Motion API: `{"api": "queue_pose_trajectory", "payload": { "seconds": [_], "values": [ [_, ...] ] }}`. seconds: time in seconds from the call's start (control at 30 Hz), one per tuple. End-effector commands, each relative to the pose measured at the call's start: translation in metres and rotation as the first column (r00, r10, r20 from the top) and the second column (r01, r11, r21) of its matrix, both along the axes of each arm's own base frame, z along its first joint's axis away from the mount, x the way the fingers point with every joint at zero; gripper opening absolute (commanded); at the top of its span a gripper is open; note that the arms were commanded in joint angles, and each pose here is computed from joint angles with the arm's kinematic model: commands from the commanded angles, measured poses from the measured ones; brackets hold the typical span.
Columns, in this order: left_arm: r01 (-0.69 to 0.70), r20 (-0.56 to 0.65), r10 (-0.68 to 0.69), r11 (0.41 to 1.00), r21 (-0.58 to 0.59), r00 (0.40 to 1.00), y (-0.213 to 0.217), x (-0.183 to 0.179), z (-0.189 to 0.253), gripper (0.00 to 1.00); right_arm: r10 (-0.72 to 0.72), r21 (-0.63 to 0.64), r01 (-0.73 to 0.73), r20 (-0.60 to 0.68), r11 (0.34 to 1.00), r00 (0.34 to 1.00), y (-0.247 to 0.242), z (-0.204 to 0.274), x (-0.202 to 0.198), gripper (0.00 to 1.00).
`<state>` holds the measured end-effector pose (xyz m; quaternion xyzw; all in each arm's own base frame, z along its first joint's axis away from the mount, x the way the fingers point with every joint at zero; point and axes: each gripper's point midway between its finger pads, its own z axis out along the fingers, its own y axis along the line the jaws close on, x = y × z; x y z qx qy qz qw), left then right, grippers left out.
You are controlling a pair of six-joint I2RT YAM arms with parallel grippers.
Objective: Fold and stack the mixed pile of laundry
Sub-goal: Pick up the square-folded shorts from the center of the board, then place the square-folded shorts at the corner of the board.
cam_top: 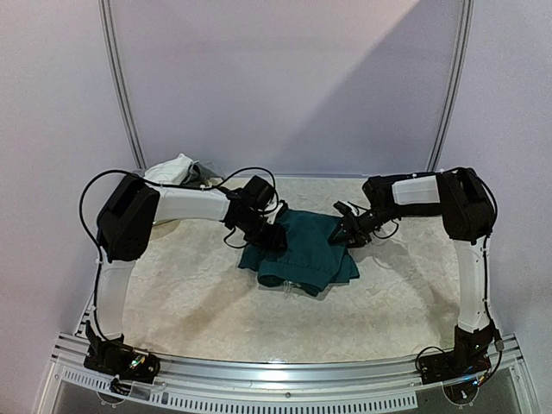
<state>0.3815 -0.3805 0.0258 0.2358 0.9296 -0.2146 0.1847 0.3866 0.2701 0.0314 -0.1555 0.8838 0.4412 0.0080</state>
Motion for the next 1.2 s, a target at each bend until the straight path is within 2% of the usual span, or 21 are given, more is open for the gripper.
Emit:
{"api": "queue_pose_trajectory", "payload": {
  "seconds": [0.0, 0.2, 0.3, 0.33, 0.37, 0.6, 0.87, 1.17],
  "values": [
    [0.034, 0.01, -0.034, 0.999, 0.025, 0.999, -0.012, -0.007, -0.006, 0.44, 0.053, -0.042, -0.054, -0.034, 0.998, 0.998, 0.01, -0.017, -0.014, 0.37],
    [0.045, 0.01, -0.045, 0.999, 0.017, 0.999, -0.014, -0.009, -0.005, 0.43, 0.12, 0.006, -0.121, 0.086, 0.993, 0.989, 0.02, 0.017, 0.004, 0.21],
    [0.047, 0.011, -0.047, 0.999, 0.014, 0.999, -0.015, -0.01, -0.005, 0.43, 0.109, 0.014, -0.112, 0.136, 0.994, 0.985, 0.023, 0.031, 0.014, 0.09],
    [0.046, 0.012, -0.046, 0.999, 0.014, 0.999, -0.015, -0.01, -0.004, 0.43, 0.106, 0.007, -0.108, 0.15, 0.994, 0.983, 0.023, 0.034, 0.018, 0.02],
    [0.044, 0.018, -0.045, 0.999, 0.012, 0.999, -0.015, -0.01, -0.001, 0.43, 0.107, -0.008, -0.107, 0.166, 0.994, 0.98, 0.022, 0.037, 0.021, 0.0],
    [0.049, 0.113, -0.047, 0.999, -0.012, 0.993, -0.008, -0.011, 0.048, 0.45, 0.148, -0.134, -0.116, 0.26, 0.984, 0.954, -0.005, 0.06, 0.042, 0.0],
    [0.043, 0.179, -0.045, 0.999, 0.016, 0.983, 0.017, -0.024, 0.087, 0.45, 0.188, -0.276, -0.096, 0.33, 0.956, 0.925, -0.058, 0.097, 0.076, 0.0],
    [0.029, 0.198, -0.042, 0.997, 0.066, 0.979, 0.046, -0.043, 0.096, 0.45, 0.274, -0.511, -0.043, 0.386, 0.859, 0.881, -0.13, 0.089, 0.114, 0.0]
  ]
}}
